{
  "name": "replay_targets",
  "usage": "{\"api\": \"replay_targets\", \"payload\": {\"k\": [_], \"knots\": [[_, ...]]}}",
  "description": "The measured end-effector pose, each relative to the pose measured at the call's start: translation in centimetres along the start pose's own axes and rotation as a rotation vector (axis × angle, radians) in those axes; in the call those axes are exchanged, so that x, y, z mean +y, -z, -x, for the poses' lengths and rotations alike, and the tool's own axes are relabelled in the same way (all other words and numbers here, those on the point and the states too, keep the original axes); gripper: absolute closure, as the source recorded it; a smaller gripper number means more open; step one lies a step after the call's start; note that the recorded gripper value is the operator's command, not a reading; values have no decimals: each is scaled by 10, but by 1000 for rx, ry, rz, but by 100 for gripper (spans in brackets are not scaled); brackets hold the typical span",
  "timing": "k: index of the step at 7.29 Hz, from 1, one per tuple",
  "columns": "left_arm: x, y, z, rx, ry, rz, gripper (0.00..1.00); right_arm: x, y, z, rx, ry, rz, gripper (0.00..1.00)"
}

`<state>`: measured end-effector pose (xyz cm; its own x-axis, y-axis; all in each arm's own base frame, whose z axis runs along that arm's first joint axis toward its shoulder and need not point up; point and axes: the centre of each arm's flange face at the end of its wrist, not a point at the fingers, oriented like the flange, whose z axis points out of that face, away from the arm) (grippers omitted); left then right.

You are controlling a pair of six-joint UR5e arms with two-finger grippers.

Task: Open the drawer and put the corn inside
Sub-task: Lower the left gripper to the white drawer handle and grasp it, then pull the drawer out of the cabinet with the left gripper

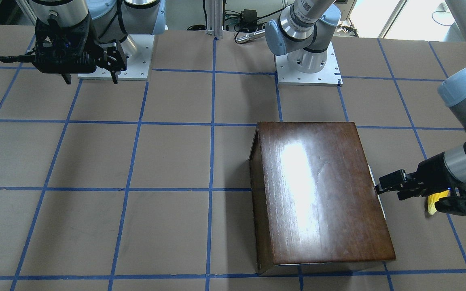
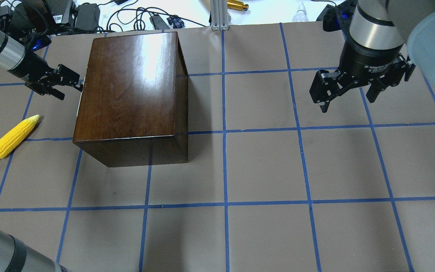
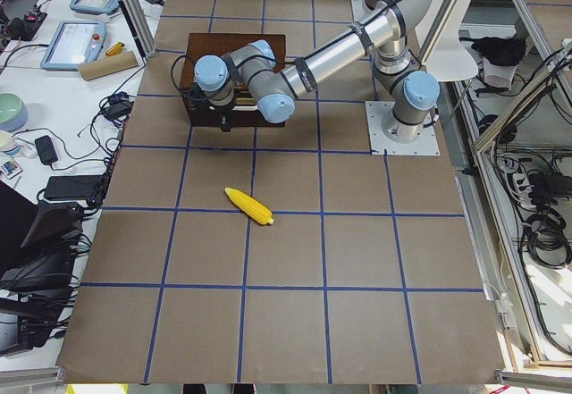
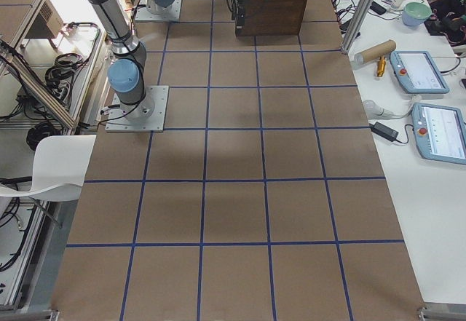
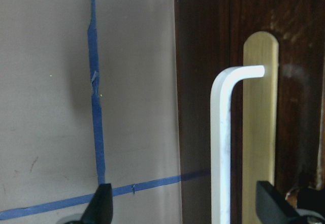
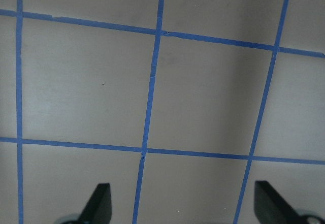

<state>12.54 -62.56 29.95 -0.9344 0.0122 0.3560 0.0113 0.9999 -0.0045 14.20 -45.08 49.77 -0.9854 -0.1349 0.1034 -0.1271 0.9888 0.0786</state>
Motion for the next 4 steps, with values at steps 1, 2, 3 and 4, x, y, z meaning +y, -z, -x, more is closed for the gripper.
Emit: {"api": "replay_targets", "payload": {"k": [1,2,3,4], "knots": [[-1,-6,3,7,5,8,0,0,0,0,0,0,0,0],[-3,-12,6,12,10,16,0,0,0,0,0,0,0,0],[-4,-17,8,15,15,24,0,0,0,0,-1,0,-1,0],[-4,-22,10,18,18,31,0,0,0,0,0,0,-1,0]]}}
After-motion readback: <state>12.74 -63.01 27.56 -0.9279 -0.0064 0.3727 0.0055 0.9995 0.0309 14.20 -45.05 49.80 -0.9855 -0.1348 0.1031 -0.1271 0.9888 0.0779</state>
